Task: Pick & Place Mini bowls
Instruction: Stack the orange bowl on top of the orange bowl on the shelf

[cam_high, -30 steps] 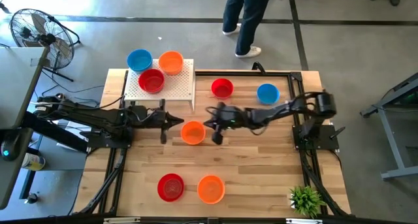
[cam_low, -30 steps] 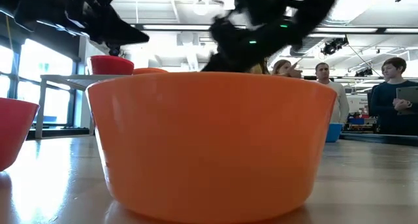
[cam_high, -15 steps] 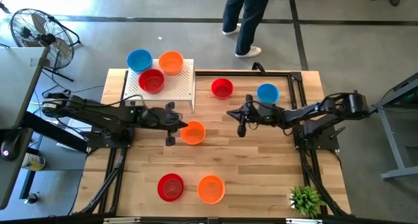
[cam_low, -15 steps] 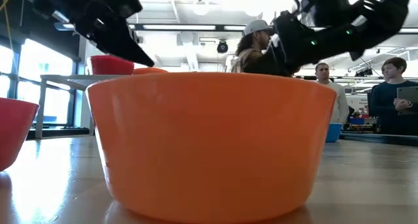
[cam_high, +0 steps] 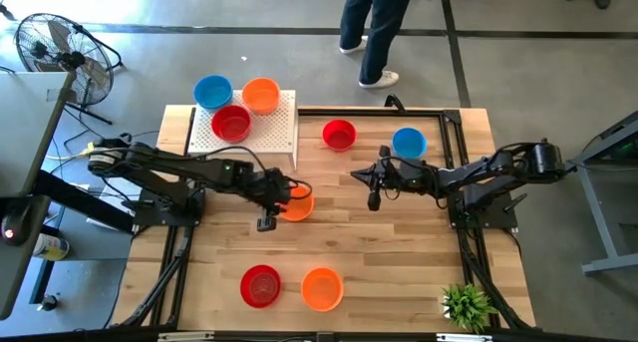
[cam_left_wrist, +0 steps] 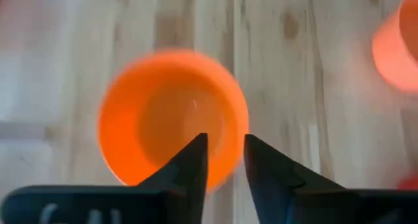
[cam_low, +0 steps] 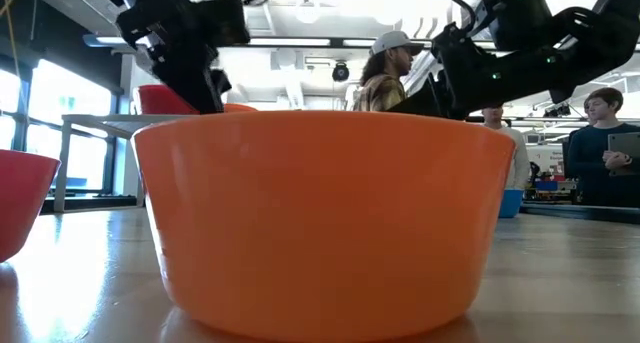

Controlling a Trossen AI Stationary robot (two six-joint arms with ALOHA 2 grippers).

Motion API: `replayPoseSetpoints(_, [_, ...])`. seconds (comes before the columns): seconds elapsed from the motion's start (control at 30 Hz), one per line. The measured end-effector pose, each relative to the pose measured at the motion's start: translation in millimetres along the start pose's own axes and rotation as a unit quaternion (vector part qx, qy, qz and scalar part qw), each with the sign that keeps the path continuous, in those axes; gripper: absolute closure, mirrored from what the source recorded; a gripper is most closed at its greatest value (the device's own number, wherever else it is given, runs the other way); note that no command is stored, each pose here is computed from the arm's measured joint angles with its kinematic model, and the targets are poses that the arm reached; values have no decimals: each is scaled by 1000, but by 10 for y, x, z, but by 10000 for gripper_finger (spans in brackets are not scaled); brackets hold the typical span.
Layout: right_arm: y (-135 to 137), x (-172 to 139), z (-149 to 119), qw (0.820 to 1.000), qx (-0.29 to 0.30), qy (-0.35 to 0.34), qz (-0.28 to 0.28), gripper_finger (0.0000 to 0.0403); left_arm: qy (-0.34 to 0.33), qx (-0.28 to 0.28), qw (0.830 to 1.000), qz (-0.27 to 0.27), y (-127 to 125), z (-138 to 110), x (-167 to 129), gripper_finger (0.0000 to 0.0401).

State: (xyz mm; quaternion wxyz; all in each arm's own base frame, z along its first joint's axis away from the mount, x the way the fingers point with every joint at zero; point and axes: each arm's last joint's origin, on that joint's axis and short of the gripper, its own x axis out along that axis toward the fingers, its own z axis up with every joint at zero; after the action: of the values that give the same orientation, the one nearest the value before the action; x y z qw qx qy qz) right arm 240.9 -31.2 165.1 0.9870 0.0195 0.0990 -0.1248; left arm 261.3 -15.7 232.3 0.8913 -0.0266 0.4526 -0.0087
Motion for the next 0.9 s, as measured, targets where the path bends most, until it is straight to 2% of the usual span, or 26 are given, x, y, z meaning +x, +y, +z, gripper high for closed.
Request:
replayPoseSetpoints(0.13, [1, 0, -15, 1000, -9, 7, 3, 403, 27, 5, 1000, -15, -71, 23, 137, 260])
replayPoseSetpoints(0.3, [4, 1, -14, 1000, -12, 8, 7, 403, 51, 17, 998, 21, -209, 16, 264, 215])
replayPoseSetpoints(0.4, [4, 1, -14, 1000, -13, 8, 7, 403, 58, 21, 998, 21, -286, 35, 342, 197])
replayPoseSetpoints(0.7, [11, 1, -14, 1000, -13, 8, 19, 403, 94, -22, 995, 37, -338, 9, 596, 188])
replayPoseSetpoints(0.9, [11, 0, -15, 1000, -14, 8, 19, 403, 106, -26, 992, 66, -332, -30, 753, 188])
